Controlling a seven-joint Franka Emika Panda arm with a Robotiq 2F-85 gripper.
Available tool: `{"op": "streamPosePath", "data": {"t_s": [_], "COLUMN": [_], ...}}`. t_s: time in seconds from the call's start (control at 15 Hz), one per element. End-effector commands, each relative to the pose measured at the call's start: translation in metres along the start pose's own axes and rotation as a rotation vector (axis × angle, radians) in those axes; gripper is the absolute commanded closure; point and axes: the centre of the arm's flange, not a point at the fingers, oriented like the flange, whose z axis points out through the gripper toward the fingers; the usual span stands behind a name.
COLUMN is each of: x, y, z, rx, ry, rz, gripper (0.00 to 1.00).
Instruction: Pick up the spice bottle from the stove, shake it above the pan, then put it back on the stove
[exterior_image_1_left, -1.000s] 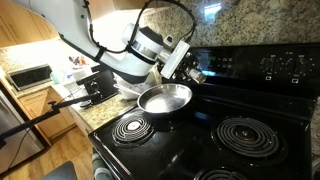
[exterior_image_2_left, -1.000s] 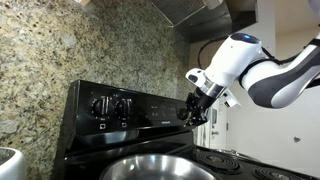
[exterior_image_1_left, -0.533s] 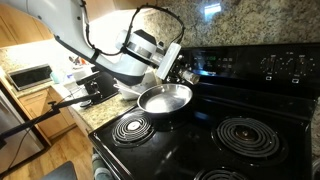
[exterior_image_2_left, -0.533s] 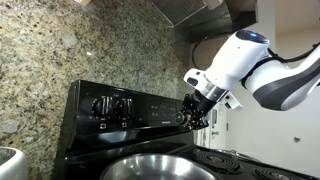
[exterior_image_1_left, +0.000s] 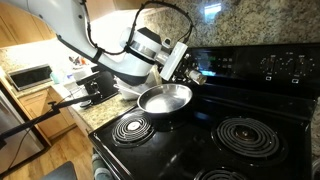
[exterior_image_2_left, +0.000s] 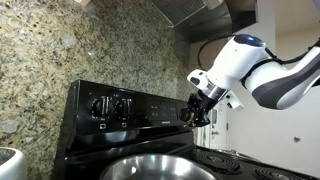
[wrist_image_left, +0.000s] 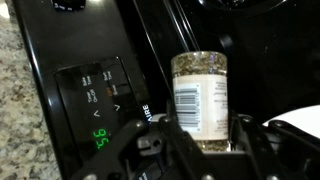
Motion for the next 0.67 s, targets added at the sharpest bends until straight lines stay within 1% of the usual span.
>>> {"op": "streamPosePath", "data": {"t_s": [0.0,0.33,0.6], "x": [-0.006,0.005,0.02], "y": [0.012,-0.002,-0.023], "z": [0.004,-0.002,-0.01], "rx": [-0.017,-0.027,-0.034], "ry": [-0.011,-0.003,0.02], "rz": [0.054,0.011,-0.05], "gripper": [0.82,0.82,0.82]}}
